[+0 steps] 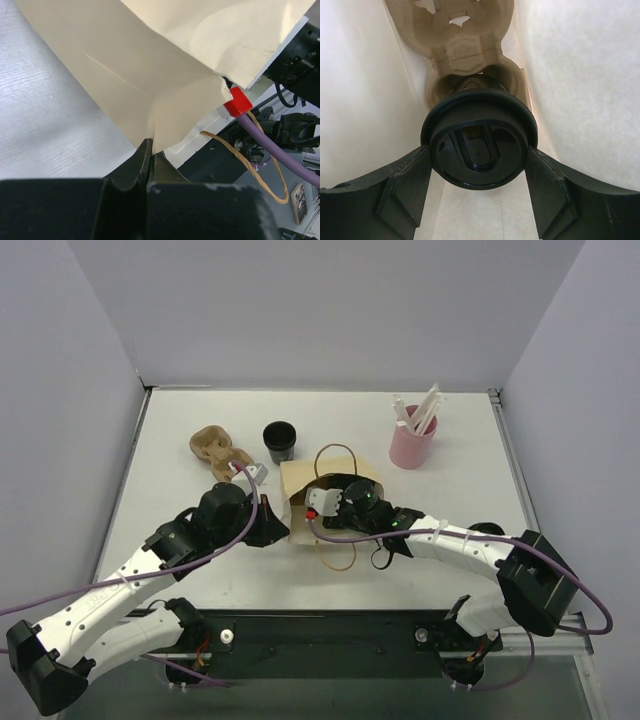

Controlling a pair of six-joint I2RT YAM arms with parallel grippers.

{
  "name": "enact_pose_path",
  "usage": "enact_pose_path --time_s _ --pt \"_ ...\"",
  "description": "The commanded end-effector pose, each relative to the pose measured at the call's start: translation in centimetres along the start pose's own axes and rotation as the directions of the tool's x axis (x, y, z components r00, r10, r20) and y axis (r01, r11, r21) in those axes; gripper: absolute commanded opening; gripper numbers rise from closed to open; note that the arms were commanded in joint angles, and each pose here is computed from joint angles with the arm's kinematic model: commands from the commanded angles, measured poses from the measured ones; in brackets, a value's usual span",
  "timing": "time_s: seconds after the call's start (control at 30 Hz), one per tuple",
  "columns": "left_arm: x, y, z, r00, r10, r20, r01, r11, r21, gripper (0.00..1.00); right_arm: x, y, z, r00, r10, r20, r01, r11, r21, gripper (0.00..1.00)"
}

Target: Pack the takeout coffee

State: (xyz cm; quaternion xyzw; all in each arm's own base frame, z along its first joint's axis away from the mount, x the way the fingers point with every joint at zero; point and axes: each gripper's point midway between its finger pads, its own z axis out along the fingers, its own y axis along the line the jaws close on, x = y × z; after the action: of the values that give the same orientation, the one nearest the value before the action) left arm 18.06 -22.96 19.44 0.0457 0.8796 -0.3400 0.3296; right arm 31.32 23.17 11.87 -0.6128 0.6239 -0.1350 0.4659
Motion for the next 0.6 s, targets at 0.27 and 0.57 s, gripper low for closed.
enact_pose_path --time_s 0.27,0.57 --pt "0.4 -0.5 -0.7 1.000 0.000 -0.012 0.001 0.999 0.032 0.00 -1.0 -2.4 -0.1 0.993 0.098 0.071 -0.104 0.990 0.091 0.29" --pt "0.2 -0.9 -1.0 1.000 0.006 -0.013 -0.005 0.999 0.046 0.00 -0.5 -1.0 0.9 0.993 0.105 0.055 -0.108 0.992 0.060 0.34"
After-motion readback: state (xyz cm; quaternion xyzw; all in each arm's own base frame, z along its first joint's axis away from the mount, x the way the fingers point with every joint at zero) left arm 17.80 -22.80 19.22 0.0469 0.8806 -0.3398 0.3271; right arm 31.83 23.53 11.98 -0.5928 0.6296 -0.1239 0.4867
